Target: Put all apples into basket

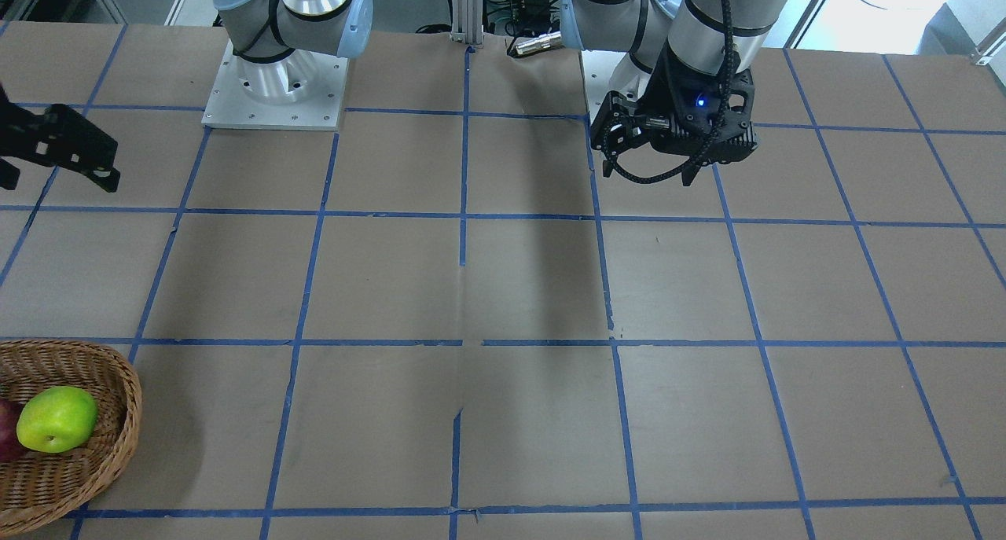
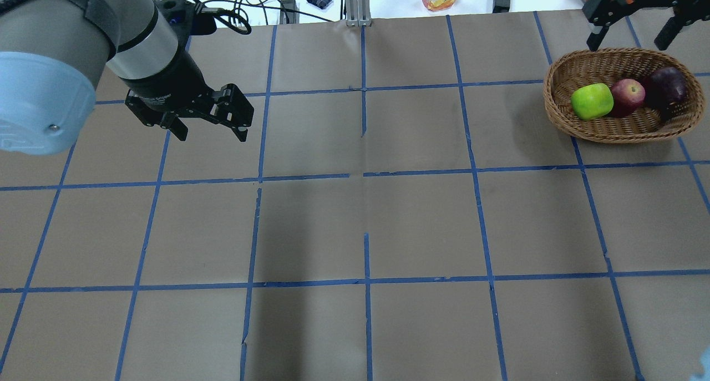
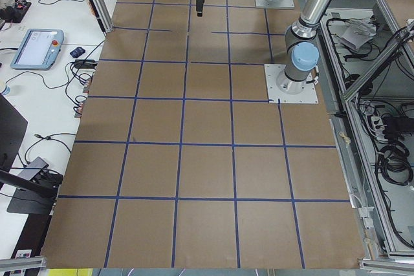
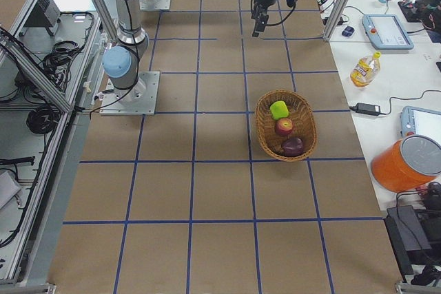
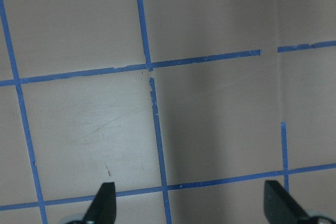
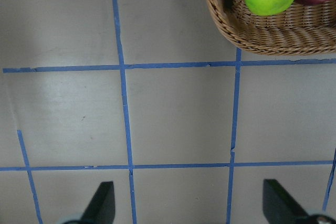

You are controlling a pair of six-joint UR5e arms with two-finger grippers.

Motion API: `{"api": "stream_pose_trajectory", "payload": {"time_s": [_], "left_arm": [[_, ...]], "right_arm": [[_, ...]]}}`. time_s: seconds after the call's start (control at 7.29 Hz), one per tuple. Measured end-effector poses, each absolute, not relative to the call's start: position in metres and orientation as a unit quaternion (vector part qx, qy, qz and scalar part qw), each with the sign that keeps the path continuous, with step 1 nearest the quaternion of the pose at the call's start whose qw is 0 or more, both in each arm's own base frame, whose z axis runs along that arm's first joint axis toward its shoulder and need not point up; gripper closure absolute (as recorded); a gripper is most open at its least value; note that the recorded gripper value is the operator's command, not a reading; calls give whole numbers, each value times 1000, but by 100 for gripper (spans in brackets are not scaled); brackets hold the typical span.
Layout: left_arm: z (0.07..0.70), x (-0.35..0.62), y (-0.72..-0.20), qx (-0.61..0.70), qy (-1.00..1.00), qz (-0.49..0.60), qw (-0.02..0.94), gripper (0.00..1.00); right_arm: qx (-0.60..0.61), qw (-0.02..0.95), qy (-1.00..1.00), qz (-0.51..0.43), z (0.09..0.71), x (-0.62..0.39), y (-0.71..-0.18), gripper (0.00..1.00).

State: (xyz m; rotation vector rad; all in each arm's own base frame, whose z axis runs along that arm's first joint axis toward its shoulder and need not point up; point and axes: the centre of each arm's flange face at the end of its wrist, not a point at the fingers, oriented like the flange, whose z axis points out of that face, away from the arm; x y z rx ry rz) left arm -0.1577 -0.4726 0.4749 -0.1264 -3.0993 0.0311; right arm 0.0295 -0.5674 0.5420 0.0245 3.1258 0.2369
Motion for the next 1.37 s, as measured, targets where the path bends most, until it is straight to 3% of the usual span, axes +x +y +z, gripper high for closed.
{"api": "stream_pose_trajectory", "payload": {"time_s": [1.1, 1.37], "left_arm": [[463, -163, -482, -52, -998, 23, 26, 0], [459, -166, -478, -60, -998, 20, 27, 6]], "right_arm": [[37, -12, 997, 60, 488, 134, -515, 0], [30, -8, 998, 57, 488, 142, -508, 0]]}}
